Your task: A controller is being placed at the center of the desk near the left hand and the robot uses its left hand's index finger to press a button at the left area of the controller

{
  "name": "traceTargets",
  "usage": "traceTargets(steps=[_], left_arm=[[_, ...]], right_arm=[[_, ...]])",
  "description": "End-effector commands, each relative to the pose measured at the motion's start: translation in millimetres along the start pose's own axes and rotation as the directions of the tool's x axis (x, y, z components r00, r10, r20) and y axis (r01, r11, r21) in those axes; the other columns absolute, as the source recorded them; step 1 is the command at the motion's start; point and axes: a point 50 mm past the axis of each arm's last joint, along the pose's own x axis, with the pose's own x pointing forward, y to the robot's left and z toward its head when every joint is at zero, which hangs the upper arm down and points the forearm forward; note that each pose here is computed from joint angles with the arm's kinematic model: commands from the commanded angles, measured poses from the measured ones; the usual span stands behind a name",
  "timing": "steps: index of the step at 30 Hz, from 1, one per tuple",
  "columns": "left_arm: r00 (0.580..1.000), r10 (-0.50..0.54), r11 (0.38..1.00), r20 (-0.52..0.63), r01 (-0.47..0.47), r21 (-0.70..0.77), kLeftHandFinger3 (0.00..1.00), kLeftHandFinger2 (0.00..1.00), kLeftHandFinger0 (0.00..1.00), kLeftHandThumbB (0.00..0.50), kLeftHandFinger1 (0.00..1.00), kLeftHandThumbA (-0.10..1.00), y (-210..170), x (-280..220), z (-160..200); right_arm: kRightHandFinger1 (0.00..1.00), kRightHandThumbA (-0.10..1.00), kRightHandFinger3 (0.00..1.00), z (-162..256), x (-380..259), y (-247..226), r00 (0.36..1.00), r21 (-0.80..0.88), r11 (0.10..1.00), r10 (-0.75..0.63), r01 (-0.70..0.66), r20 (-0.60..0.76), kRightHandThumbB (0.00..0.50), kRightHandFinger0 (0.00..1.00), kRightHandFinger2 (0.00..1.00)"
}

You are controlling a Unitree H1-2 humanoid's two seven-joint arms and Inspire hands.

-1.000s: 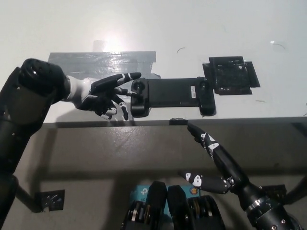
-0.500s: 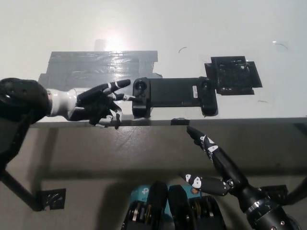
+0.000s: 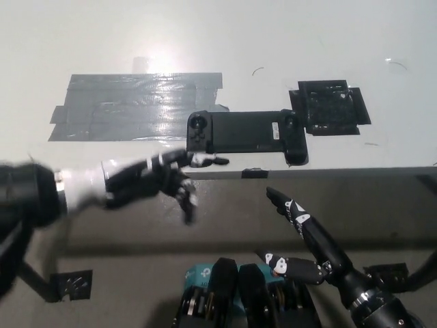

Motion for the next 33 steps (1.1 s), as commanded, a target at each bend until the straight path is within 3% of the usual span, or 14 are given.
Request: traceTargets(steps=[1,3,4,8,13,19,22,26,30,33], left_arm=[[0.818,0.537,0.843,0.209,-0.53,-0.091,1.0,1.0,1.0,0.325,1.0,1.0,-82.0,-37.3,-21.1],[0.761,0.625,0.78,0.173,-0.62,-0.087,1.0,1.0,1.0,0.338,1.0,1.0,-95.9,-40.1,-48.2],[0.731,0.66,0.749,0.172,-0.658,-0.075,1.0,1.0,1.0,0.306,1.0,1.0,-101.7,-41.9,-64.5],[0.681,0.727,0.686,0.091,-0.723,-0.074,1.0,1.0,1.0,0.229,1.0,1.0,-118.2,-48.1,-117.5],[0.656,0.752,0.66,0.073,-0.748,-0.072,1.0,1.0,1.0,0.285,1.0,1.0,-124.7,-41.9,-132.6],[0.614,0.783,0.619,0.099,-0.785,-0.031,1.0,1.0,1.0,0.291,1.0,1.0,-138.5,-36.9,-145.8],[0.57,0.814,0.576,0.11,-0.817,-0.023,1.0,1.0,1.0,0.291,1.0,1.0,-147.3,-32.3,-148.7],[0.571,0.81,0.577,0.133,-0.817,-0.012,1.0,1.0,1.0,0.285,1.0,1.0,-157.6,-23.8,-149.5],[0.586,0.798,0.591,0.143,-0.806,0.003,1.0,1.0,1.0,0.267,1.0,1.0,-167.5,-17.5,-145.8],[0.588,0.795,0.59,0.146,-0.806,0.036,1.0,1.0,1.0,0.254,1.0,1.0,-169.1,-15.6,-144.0]], right_arm=[[1.0,0.74,1.0,5.5,-7.3,5.6,0.998,0.024,0.999,0.023,-0.025,0.059,0.219,1.0,1.0],[1.0,0.75,1.0,4.3,-9.3,8.0,0.997,0.036,0.999,0.007,-0.01,0.071,0.211,1.0,1.0],[1.0,0.76,1.0,4.8,-10.7,9.8,0.997,0.049,0.999,-0.004,0.0,0.074,0.2,1.0,1.0],[1.0,0.82,1.0,-4.1,-21.1,19.1,0.996,0.111,0.993,-0.048,0.04,0.076,0.202,1.0,1.0],[1.0,0.85,1.0,-12.8,-36.4,24.5,0.995,0.14,0.987,-0.083,0.074,0.059,0.214,1.0,1.0],[1.0,0.9,1.0,-16.7,-44.7,29.4,0.989,0.157,0.98,-0.133,0.123,0.057,0.231,1.0,1.0],[1.0,0.87,1.0,-15.4,-46.2,31.4,0.984,0.173,0.973,-0.163,0.15,0.065,0.206,1.0,1.0],[1.0,0.87,1.0,-7.2,-49.1,35.5,0.973,0.205,0.959,-0.217,0.198,0.075,0.18,1.0,1.0],[1.0,0.9,1.0,1.3,-50.0,45.4,0.967,0.232,0.951,-0.234,0.206,0.102,0.214,1.0,1.0],[1.0,0.92,1.0,4.3,-50.3,48.9,0.964,0.222,0.953,-0.237,0.208,0.117,0.21,1.0,1.0]])
